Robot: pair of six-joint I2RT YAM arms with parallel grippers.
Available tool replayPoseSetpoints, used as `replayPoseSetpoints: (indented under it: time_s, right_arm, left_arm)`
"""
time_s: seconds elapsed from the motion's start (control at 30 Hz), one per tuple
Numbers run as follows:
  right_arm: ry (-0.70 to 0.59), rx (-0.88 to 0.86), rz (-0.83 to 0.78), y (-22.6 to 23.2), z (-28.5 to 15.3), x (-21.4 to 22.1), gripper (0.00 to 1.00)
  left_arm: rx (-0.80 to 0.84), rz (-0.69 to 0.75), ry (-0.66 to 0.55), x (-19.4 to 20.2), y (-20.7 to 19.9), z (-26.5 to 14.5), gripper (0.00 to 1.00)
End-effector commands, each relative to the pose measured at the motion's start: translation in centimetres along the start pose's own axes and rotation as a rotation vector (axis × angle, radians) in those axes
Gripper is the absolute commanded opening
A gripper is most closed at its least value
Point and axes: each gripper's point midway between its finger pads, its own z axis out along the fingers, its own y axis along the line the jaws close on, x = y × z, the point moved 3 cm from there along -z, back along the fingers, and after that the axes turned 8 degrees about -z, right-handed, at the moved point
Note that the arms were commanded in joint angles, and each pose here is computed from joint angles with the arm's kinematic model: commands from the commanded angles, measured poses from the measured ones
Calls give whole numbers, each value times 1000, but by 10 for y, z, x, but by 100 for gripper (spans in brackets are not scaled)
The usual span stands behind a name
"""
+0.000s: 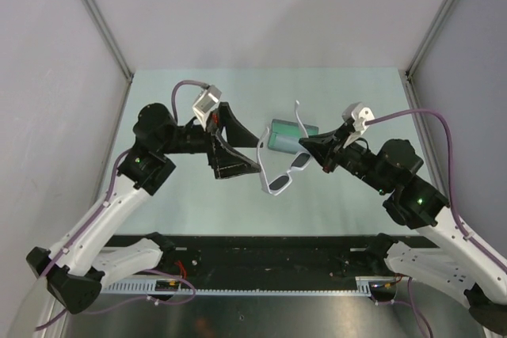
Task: Organize the sunglasses
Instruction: Close the left temple of the sunglasses on the sunglasses.
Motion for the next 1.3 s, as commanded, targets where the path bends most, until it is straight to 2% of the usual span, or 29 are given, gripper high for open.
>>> replayPoseSetpoints:
  time_s: [0.0,0.3,0.8,1.27]
  right_arm:
    - [-107,-53,-45,12,3,-26,1]
    - [-150,-79,-84,24,8,-34,1]
    - [-223,-122,-136,30,6,-64,1]
    - [-291,-257,-163,50,3,-84,1]
  left_arm:
    - [48,-34,32,5,-7,3,100]
    - [83,-97,88,20,-7,14,100]
    - [194,-97,186,35,-21,26,100]
    - [233,-106,177,16,-31,33,100]
